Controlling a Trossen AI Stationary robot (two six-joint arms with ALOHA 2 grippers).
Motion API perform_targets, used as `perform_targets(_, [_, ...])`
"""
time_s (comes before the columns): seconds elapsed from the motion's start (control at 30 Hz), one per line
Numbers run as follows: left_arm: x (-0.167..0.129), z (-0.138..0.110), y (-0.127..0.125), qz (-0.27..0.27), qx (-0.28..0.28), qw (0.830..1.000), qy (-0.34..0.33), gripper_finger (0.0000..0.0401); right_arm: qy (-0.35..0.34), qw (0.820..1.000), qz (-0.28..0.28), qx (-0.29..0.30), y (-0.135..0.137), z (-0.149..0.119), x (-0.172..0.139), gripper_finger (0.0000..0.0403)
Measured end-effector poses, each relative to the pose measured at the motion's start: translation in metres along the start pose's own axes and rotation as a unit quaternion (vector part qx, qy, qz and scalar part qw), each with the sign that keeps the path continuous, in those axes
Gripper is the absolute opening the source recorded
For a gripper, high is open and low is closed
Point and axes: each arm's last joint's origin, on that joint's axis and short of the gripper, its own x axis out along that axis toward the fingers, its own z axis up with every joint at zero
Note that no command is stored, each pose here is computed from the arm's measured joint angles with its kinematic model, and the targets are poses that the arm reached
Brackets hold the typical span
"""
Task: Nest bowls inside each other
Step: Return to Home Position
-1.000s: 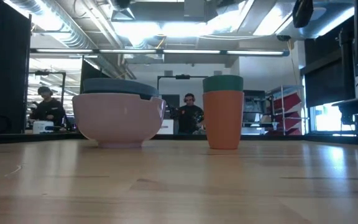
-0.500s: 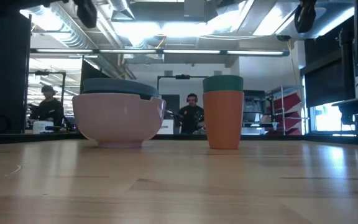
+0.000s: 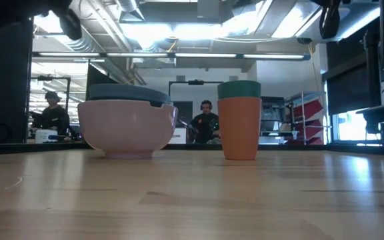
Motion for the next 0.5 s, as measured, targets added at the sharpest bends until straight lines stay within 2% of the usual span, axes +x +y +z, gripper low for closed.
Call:
perform_targets(0.4, [-0.028, -0.015, 0.004, -0.012, -0.002, 0.998, -0.054, 0.0000, 0.095, 0.994, -0.031, -0.051, -0.010, -0.018, -0.001, 0.0000])
perform_targets(0.5, [-0.031, -0.023, 0.006, -0.012, -0.004, 0.998, -0.056, 0.0000, 0.101, 0.993, -0.033, -0.054, -0.010, -0.019, -0.002, 0.0000])
